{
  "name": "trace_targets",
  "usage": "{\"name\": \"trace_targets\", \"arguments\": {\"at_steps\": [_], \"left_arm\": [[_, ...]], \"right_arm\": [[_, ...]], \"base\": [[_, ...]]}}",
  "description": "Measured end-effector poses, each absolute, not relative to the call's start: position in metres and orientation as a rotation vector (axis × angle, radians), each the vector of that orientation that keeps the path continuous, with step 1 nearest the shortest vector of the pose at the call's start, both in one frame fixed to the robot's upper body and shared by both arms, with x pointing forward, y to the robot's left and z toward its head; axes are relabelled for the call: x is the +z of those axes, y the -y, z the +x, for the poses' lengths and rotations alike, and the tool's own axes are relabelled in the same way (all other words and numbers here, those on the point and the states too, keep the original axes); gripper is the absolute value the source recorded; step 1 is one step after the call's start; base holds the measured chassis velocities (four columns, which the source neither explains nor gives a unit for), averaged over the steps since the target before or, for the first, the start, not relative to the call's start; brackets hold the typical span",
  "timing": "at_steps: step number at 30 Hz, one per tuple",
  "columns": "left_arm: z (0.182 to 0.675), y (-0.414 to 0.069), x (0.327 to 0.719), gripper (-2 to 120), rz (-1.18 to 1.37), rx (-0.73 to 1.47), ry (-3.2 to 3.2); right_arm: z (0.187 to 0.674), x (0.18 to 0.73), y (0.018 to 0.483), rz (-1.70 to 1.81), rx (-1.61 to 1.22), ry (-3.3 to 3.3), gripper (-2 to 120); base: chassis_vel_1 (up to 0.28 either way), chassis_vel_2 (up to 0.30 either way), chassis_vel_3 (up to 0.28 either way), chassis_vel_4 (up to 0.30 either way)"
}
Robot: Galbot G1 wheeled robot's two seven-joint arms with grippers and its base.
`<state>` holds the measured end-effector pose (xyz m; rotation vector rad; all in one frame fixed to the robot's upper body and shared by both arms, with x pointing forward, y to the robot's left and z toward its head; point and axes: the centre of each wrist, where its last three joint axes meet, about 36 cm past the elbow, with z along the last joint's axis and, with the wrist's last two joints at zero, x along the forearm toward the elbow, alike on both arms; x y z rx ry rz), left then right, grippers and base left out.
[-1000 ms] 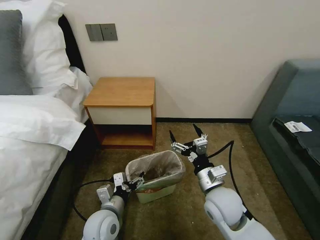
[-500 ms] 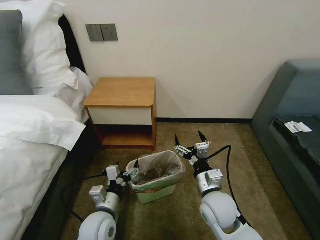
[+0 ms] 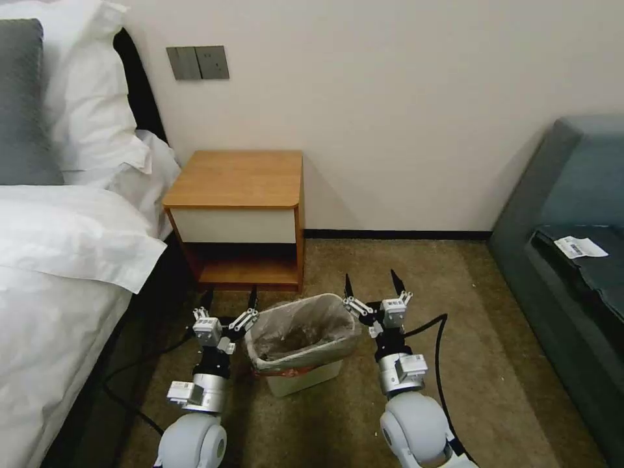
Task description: Pick up the garbage bag from the table and place it over the trash can.
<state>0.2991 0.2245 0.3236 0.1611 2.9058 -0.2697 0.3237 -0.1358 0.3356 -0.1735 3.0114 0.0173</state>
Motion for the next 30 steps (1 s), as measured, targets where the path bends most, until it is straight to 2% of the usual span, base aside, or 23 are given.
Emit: {"name": "trace_targets", "arguments": {"at_steps": [5, 30], "left_arm": [[0.2994, -0.2237, 0.3221, 86, 0.153, -0.277, -2.908], [0.2995, -0.2235, 0.3222, 86, 0.144, -0.284, -2.918]], "right_arm": [[0.324, 0.3324, 0.1356, -0.172, 0.02, -3.008, 100], [0.3246, 0.3335, 0.1358, -0.175, 0.02, -3.008, 100]], "base": [[0.0, 0.0, 0.0, 0.0], [0.0, 0.0, 0.0, 0.0]]}}
